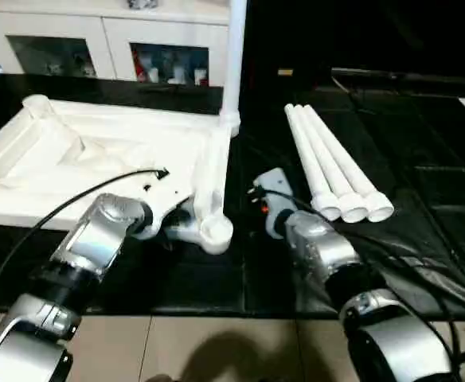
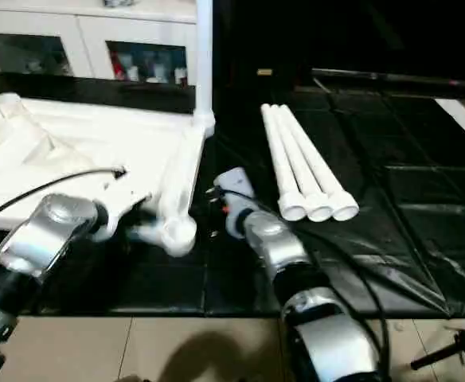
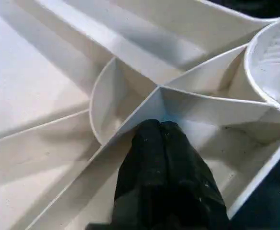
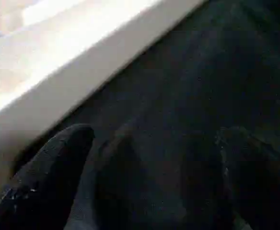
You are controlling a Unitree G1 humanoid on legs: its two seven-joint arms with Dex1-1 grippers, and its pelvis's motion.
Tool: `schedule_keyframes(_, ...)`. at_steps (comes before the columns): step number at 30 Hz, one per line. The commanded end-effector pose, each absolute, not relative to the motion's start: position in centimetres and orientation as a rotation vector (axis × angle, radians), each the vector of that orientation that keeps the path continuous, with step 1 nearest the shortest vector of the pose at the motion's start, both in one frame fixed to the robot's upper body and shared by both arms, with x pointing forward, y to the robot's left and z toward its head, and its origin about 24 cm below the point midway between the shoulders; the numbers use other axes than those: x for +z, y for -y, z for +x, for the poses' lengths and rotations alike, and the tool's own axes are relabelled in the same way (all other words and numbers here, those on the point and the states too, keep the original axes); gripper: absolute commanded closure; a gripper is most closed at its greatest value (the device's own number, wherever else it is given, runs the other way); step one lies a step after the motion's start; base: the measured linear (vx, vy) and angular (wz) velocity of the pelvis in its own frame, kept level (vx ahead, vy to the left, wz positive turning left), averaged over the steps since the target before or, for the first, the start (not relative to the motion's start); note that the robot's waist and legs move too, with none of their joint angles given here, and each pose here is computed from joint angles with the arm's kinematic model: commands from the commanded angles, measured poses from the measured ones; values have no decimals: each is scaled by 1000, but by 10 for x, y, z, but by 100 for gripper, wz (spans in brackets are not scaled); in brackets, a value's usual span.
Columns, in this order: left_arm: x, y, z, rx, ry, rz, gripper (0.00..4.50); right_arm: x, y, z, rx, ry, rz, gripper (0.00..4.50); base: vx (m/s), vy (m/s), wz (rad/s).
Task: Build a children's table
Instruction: Rotate table base
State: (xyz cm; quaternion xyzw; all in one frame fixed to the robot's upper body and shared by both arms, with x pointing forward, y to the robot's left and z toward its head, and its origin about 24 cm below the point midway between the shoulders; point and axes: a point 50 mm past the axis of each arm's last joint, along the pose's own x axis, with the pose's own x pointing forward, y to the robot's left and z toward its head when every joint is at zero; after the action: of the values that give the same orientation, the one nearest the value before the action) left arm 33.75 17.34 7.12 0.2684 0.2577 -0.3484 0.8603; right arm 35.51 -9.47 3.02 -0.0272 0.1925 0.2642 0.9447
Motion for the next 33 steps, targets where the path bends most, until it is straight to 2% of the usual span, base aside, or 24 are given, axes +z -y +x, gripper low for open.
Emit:
schedule_keyframes(1,79,-174,341,-717,-493,542,446,38,99,358,511,-359,-18,0,0,0,0)
schedule_keyframes(3,83,-174,338,-744,-483,513,446,44,101,360,489,-326,7,0,0,0,0)
schedule_keyframes(8,91,-180,329,-829,-463,506,446,55,105,367,442,-334,-144,0,0,0,0)
schedule_keyframes(11,106,-190,324,-858,-447,461,446,71,109,380,389,-359,-112,0,0,0,0)
schedule_keyframes(13,110,-190,322,-878,-441,457,417,73,111,382,374,-366,-110,0,0,0,0)
schedule_keyframes(17,125,-188,311,-964,-427,432,391,81,127,394,233,-421,-94,0,0,0,0)
schedule_keyframes(21,133,-181,302,-1025,-407,406,363,86,134,399,188,-438,-92,0,0,0,0)
schedule_keyframes(24,135,-178,300,-1033,-407,403,327,88,142,402,134,-452,-100,0,0,0,0)
schedule_keyframes(33,134,-179,292,-1033,-432,409,267,87,151,403,74,-482,-56,0,0,0,0)
